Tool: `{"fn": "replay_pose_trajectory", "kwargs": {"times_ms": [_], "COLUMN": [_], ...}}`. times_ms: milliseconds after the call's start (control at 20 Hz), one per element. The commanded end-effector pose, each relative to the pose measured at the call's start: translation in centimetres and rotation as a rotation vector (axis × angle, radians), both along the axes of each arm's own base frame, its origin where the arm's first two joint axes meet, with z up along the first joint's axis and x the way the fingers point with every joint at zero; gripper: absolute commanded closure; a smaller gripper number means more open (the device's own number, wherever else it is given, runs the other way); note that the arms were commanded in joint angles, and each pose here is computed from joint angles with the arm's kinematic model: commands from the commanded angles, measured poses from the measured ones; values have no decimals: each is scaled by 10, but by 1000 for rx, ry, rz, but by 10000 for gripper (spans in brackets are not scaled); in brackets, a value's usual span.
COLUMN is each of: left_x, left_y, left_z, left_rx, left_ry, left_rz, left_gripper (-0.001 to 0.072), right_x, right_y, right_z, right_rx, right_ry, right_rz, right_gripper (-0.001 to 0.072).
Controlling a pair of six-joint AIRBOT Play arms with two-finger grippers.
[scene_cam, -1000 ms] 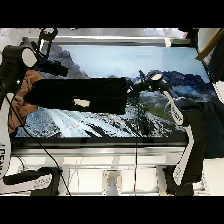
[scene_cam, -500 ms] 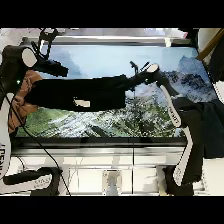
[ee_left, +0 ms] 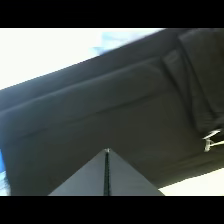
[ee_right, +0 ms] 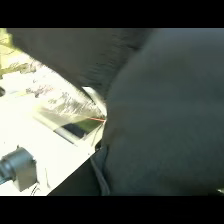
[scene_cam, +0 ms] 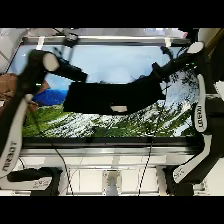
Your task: Fold the clothes and pants, and hang the long-sleeved shirts on hangers.
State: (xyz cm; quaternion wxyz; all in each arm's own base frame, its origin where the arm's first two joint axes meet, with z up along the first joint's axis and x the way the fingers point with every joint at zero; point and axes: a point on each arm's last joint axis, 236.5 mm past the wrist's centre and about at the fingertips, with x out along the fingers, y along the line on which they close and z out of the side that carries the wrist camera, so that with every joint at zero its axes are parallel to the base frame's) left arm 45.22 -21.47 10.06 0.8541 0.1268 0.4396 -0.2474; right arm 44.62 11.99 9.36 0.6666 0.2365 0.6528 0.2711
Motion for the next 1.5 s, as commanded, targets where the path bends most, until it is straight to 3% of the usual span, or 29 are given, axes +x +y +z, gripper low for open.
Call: {"fn": "replay_pose_trajectory", "kwargs": {"times_ms": [0,250,500,800,1050,1200,1250,1350,1450], "left_x": [-18,-30,-16,24,14,-1,-6,-14,-18], "left_y": [-101,-171,-163,-25,88,121,128,139,157], "left_z": [-69,-157,-166,-69,27,62,68,74,73], "left_rx": [-51,-70,-65,11,-12,-2,-1,23,79], "left_ry": [79,121,104,55,-14,-59,-61,-62,-58], "left_rz": [-149,-172,-146,38,226,256,266,267,295], "left_gripper": [698,698,698,698,698,698,698,697,698], "right_x": [-11,-14,-3,17,25,28,28,24,11], "right_y": [-8,24,85,164,264,331,351,379,392], "right_z": [16,18,22,31,8,-4,-2,6,12], "right_rx": [-7,2,26,79,136,171,189,211,201], "right_ry": [26,15,-92,-270,-387,-591,-660,-776,-870], "right_rz": [-33,10,50,43,42,88,83,95,180], "right_gripper": [695,695,694,695,695,694,658,350,310]}}
